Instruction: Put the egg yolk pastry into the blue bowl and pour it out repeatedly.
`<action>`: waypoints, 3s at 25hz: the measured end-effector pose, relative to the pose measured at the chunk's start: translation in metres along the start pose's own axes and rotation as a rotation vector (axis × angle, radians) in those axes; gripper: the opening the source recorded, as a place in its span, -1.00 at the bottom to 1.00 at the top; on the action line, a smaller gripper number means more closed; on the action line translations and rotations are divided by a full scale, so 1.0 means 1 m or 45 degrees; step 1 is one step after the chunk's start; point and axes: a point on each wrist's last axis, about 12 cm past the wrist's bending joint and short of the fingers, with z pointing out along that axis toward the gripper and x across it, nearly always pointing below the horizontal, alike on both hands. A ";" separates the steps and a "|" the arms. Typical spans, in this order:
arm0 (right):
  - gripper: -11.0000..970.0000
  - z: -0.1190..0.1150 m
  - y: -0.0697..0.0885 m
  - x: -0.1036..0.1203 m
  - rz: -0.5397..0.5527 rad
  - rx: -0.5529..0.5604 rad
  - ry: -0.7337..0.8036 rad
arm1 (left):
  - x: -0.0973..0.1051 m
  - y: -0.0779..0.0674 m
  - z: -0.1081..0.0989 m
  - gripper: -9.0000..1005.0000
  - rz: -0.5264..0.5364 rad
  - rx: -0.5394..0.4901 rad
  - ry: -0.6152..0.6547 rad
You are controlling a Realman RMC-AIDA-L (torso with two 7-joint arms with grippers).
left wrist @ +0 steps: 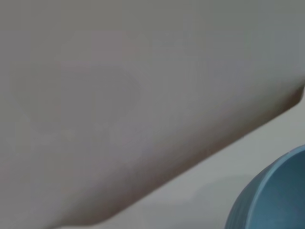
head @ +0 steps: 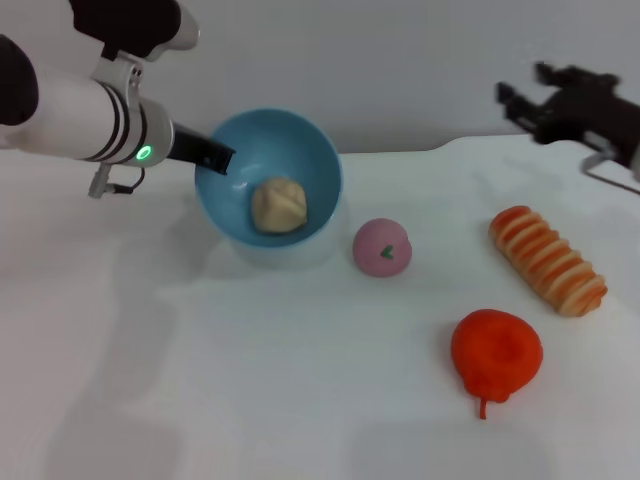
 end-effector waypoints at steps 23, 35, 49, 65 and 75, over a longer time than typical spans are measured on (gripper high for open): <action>0.03 -0.121 -0.033 0.111 0.219 0.504 -0.199 | -0.060 -0.044 -0.001 -0.98 0.312 -0.053 -0.294; 0.03 -0.156 -0.010 0.142 0.321 0.679 -0.251 | -0.105 -0.093 -0.023 -0.98 0.552 -0.022 -0.596; 0.03 -0.157 -0.011 0.144 0.356 0.698 -0.253 | -0.110 -0.149 -0.034 -0.98 0.769 0.033 -0.891; 0.03 -0.154 -0.011 0.143 0.352 0.694 -0.254 | -0.112 -0.190 -0.042 -0.98 0.888 0.110 -1.119; 0.03 -0.153 -0.008 0.144 0.357 0.685 -0.246 | -0.127 -0.195 -0.044 -0.98 0.928 0.092 -1.181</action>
